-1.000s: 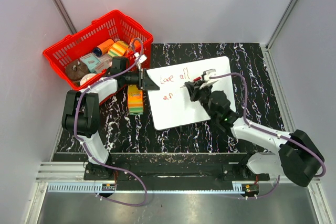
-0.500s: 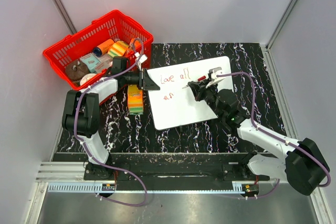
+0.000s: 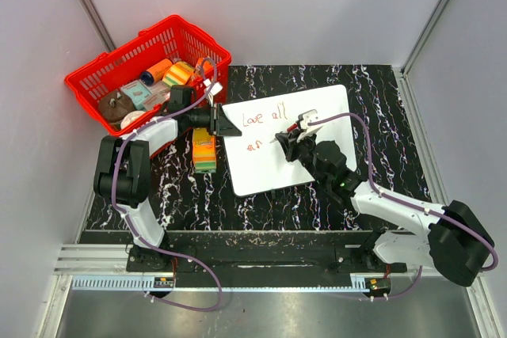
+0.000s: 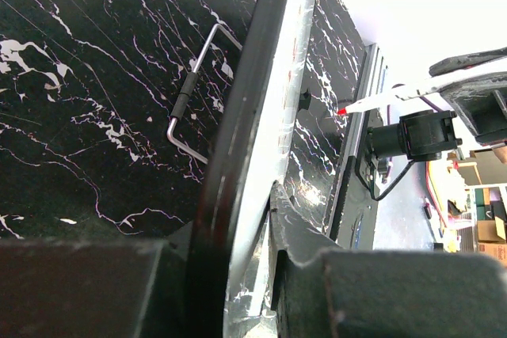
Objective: Write a sentence on the whiteboard
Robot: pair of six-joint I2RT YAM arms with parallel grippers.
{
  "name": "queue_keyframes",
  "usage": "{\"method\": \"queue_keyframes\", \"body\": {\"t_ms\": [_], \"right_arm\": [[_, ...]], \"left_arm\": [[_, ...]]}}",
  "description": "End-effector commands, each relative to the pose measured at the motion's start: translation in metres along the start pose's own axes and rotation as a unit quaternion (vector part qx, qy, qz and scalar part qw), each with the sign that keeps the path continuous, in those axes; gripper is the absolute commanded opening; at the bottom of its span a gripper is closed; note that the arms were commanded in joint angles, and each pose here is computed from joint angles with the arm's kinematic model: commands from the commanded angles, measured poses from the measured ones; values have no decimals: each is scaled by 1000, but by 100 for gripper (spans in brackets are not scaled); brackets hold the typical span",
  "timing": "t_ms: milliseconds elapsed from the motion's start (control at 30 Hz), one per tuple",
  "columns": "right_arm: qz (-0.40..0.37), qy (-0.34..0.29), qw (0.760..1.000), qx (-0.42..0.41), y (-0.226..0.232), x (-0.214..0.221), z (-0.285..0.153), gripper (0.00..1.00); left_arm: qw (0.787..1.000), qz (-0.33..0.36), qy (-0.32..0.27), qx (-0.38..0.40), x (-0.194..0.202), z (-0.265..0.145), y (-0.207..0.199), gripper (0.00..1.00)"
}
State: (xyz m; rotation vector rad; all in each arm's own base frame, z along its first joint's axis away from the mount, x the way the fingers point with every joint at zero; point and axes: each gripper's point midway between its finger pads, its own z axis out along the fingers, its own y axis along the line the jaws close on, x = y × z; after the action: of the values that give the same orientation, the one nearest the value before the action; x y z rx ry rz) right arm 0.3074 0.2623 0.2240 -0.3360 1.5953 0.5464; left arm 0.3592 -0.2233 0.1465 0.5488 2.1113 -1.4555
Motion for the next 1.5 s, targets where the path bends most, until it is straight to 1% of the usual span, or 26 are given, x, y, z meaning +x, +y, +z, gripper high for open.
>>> {"method": "queue_keyframes", "body": {"t_ms": [0,933,1067,1233,1467], "right_arm": [[-2,-32,999,15,-3,-19,3,0],[-2,-37,999,18,-6,-17,-2,0],[-14,-37,999,4,-1,-14,-2,0],[-31,-35,999,13,7,-8,4,0],[-17,-35,999,30,7,-4,16,0]], "left_arm": [[965,179,-56,-184,-47,-9,76,0],[965,181,-51,-184,-45,-5,75,0],[965,179,-49,-184,-44,-4,76,0],[966,178,-48,-184,-44,-4,77,0],[967,175,-44,-182,-42,-2,78,0]]}}
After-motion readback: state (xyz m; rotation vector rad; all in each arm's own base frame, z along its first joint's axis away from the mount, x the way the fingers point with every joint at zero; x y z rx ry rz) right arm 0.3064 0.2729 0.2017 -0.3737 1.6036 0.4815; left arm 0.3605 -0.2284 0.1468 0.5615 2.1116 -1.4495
